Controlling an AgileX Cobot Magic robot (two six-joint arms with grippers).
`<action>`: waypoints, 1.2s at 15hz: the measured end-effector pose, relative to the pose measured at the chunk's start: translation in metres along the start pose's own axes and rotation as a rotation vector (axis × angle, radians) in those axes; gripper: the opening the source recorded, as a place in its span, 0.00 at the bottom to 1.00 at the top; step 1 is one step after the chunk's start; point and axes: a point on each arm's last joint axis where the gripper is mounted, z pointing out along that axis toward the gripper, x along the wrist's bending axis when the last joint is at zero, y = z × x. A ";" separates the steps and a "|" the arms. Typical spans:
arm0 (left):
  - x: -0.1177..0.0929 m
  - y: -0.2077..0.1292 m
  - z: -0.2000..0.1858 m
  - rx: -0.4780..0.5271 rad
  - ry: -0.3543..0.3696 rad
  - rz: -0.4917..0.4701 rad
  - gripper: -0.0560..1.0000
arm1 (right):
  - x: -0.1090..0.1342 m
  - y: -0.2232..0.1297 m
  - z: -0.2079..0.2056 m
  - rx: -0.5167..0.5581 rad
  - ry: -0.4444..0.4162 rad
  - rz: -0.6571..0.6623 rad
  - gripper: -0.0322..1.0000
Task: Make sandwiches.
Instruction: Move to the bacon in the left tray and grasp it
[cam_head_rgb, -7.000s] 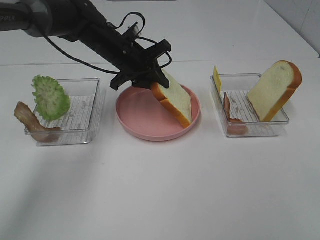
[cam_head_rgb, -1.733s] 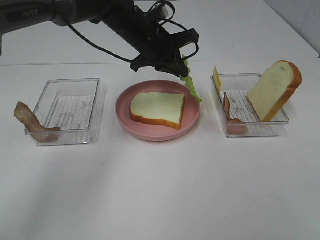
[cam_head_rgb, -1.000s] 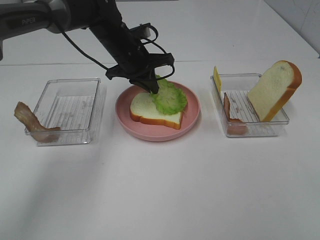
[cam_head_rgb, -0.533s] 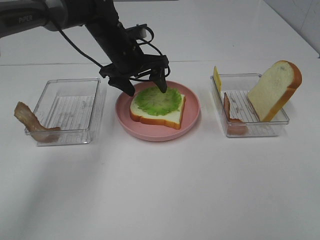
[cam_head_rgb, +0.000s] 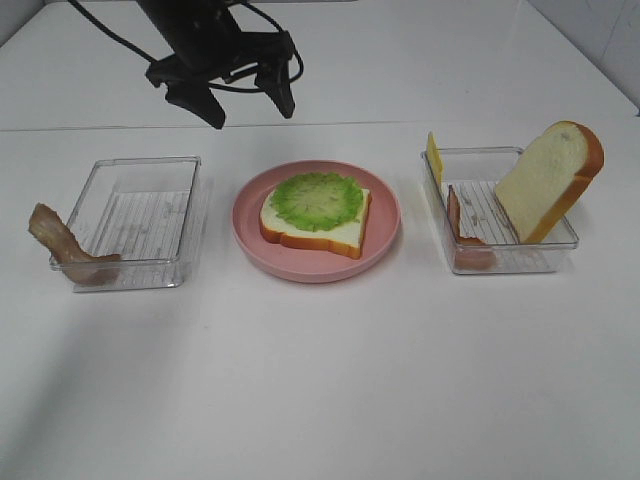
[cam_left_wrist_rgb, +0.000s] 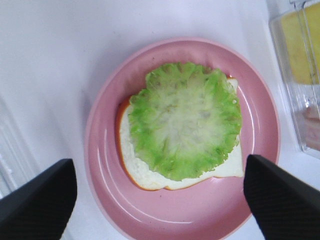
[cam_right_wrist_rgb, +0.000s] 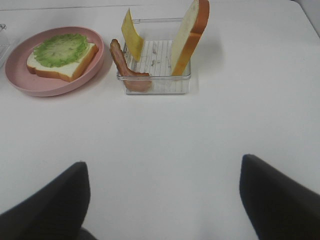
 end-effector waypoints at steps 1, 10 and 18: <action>0.003 0.003 -0.012 -0.023 0.012 -0.004 0.86 | 0.000 0.000 0.000 0.000 0.000 0.000 0.78; 0.033 -0.028 -0.110 -0.071 0.208 -0.050 0.79 | 0.000 0.000 0.000 0.000 0.001 0.000 0.78; 0.092 -0.114 -0.137 0.113 0.347 -0.222 0.79 | 0.000 0.000 0.000 0.000 0.001 0.000 0.78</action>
